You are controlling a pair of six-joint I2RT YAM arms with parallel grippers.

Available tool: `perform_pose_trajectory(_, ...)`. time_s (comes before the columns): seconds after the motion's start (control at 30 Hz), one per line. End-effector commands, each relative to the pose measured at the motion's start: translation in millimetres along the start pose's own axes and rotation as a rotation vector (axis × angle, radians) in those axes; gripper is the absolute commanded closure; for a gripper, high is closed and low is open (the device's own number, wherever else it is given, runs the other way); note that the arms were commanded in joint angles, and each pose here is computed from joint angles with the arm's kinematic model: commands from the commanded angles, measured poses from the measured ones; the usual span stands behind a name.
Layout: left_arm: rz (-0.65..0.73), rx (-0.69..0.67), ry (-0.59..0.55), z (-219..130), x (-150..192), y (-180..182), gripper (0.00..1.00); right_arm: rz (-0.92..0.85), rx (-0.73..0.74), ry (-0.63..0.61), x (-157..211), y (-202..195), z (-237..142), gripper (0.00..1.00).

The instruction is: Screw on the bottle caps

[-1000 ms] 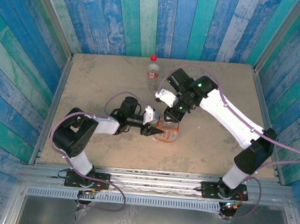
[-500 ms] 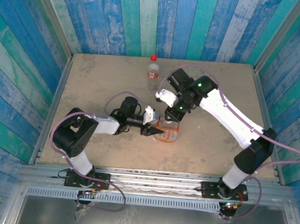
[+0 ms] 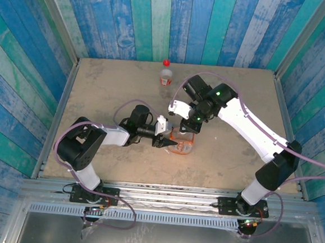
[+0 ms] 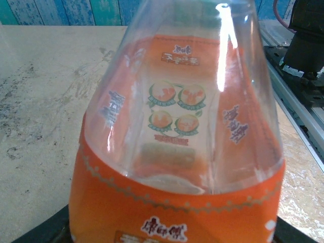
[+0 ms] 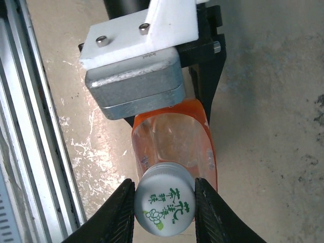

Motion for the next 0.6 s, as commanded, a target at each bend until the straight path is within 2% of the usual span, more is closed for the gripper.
perform_pose_trajectory(0.0, -0.04, -0.007, 0.047, -4.0, 7.3, -1.2, 0.41, -0.138, -0.059, 0.043, 19.6, 14.8, -3.3, 0.74)
perform_pose_trajectory(0.27, -0.043, -0.002, 0.045, -3.4, 7.2, -1.4, 0.41, -0.269, -0.071, 0.03, 26.7, 20.2, -6.2, 0.75)
perform_pose_trajectory(0.57, -0.047, -0.019, 0.032, -3.8, 2.7, 2.7, 0.41, -0.173, 0.033, 0.109, 34.7, 6.8, -0.3, 0.79)
Point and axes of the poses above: each hand's point on the last joint's axis, 136 mm out from that joint toward the fingers, its own z axis out along the fingers, its own y axis along the line the jaws close on, x = y × z, the point moved 1 cm from there along -z, back along the fingers, and after that the axes turned 15 degrees about z, right-handed, at the moved point
